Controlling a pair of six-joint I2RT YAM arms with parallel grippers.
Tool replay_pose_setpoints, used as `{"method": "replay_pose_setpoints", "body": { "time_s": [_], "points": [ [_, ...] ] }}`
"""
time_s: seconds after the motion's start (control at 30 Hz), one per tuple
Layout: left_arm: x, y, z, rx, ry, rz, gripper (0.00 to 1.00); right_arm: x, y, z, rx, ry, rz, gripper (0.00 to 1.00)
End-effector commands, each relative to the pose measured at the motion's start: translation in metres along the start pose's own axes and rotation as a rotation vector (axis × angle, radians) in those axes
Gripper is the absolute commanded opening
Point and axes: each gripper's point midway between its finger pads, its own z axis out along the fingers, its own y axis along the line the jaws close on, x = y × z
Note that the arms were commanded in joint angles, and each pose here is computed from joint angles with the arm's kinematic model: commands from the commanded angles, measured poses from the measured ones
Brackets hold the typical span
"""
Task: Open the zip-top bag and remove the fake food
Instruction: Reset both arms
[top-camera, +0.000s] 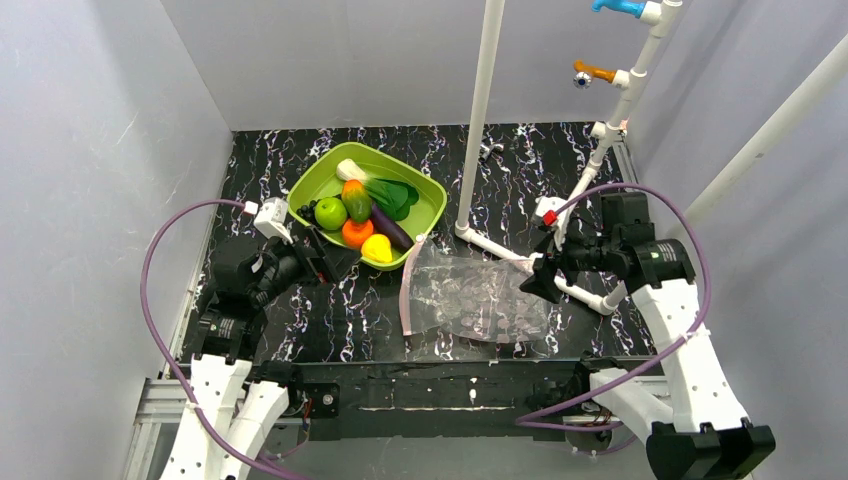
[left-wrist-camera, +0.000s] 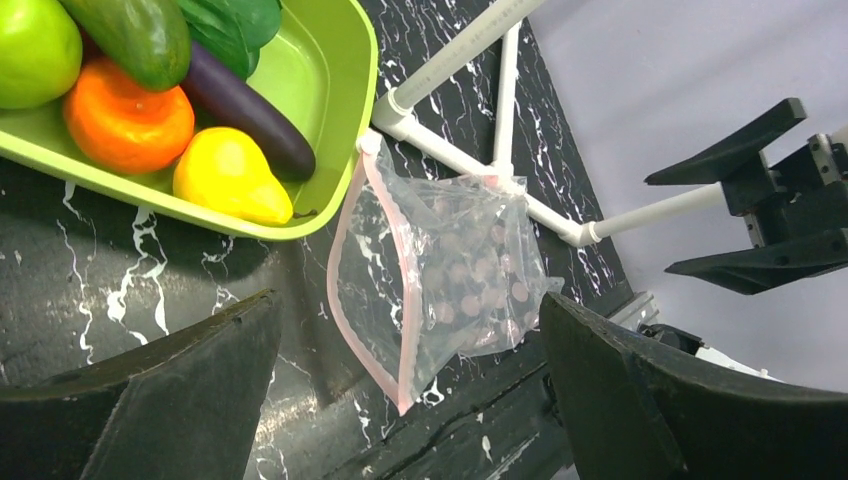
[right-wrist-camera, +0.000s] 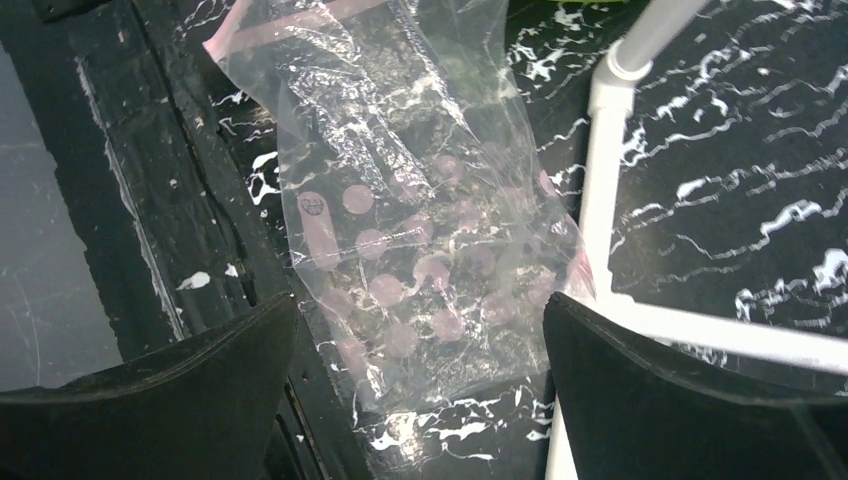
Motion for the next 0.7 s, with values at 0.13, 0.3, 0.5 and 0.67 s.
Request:
{"method": "replay_pose_setpoints", "body": {
  "time_s": [0.13,0.3,0.5,0.67],
  "points": [
    [0.001,-0.008,-0.018,-0.011,0.004,-0.005,0.98,-0.007,-0.002,-0.028,0.141,-0.073,0.139,0.98],
    [-0.004,-0.010,-0.023,-0.022,-0.012,-0.004,0.98,-0.013,-0.005,-0.033,0.169,-0.131,0.193,0.98],
    [-0.016,-0.013,-0.031,-0.059,-0.059,-0.020,0.98,-0.016,-0.003,-0.037,0.164,-0.168,0.222,0.98],
    [-0.018,-0.011,-0.036,-0.082,-0.080,-0.027,0.98,-0.018,0.003,-0.041,0.155,-0.186,0.190,0.98]
  ]
}}
